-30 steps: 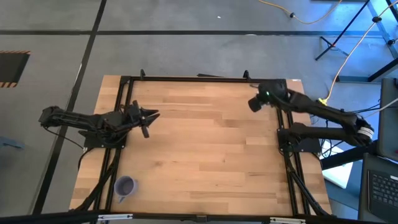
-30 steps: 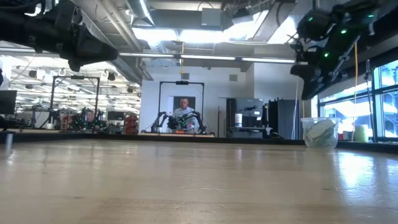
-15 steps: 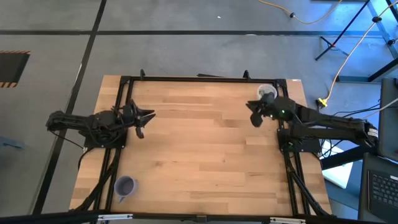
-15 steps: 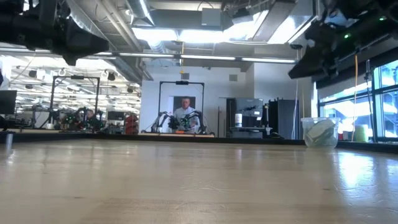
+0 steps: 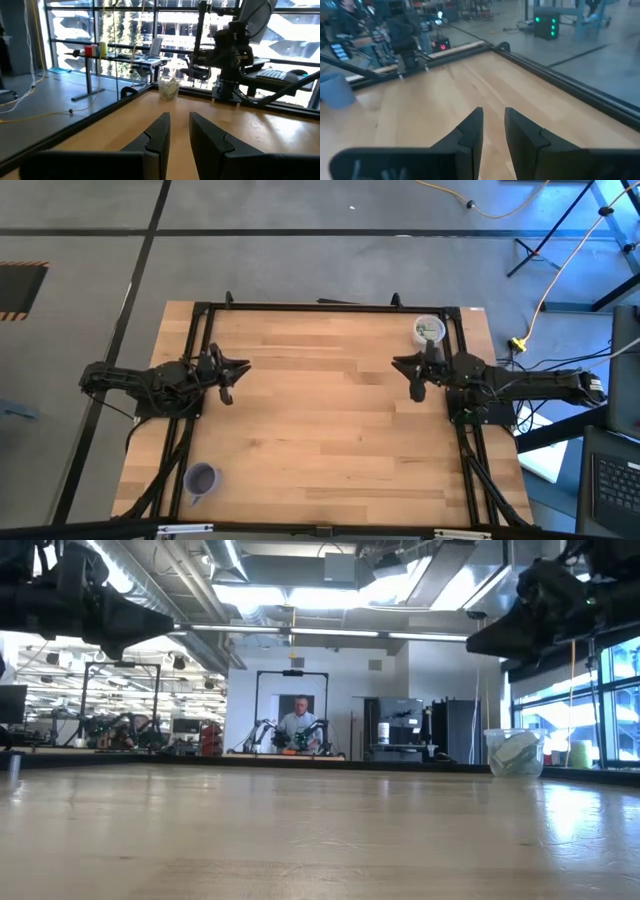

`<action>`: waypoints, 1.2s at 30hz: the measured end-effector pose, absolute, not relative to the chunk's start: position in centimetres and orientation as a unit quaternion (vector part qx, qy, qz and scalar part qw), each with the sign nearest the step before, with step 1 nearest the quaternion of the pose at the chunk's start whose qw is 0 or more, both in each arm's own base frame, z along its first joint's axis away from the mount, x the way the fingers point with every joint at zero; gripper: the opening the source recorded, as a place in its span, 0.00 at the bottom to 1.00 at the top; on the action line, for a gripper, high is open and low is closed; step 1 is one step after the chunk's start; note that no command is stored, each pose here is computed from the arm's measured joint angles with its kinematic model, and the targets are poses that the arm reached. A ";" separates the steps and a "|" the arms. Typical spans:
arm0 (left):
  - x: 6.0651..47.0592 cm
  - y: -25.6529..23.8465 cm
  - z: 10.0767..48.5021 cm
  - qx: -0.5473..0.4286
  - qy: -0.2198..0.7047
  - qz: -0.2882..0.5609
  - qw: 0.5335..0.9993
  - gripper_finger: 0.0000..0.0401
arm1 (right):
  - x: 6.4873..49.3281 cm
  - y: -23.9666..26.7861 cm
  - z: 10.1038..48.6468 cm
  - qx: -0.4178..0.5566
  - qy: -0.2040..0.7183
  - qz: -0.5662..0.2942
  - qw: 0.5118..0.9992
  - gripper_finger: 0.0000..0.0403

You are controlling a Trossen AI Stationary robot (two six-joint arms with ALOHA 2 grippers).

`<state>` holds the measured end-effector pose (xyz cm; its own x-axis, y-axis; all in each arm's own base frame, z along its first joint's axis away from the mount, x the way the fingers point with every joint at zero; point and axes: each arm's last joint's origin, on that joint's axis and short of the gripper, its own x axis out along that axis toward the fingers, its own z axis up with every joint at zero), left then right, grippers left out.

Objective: Pick and place Stevia / Truvia into bins
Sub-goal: Return to Home Position

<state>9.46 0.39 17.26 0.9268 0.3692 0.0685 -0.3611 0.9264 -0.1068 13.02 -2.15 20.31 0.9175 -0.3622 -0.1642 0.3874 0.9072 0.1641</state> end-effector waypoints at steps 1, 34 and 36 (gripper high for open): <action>9.5 0.4 17.3 -0.044 -0.043 0.190 0.980 0.16 | 13.0 -2.0 20.1 0.094 0.061 -0.188 0.976 0.21; 9.0 1.3 17.0 -0.006 -0.021 0.373 0.928 0.16 | 10.7 -2.7 14.5 0.026 0.094 -0.401 0.911 0.21; 9.0 1.3 17.0 -0.006 -0.021 0.372 0.928 0.16 | 10.7 -2.7 14.5 0.021 0.096 -0.400 0.911 0.21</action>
<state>8.97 1.31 17.03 0.7228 0.6902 0.0344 -0.6898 0.7236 -0.0258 10.73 -2.75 14.49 0.6610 -0.7255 -0.1916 0.7335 0.6786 -0.0390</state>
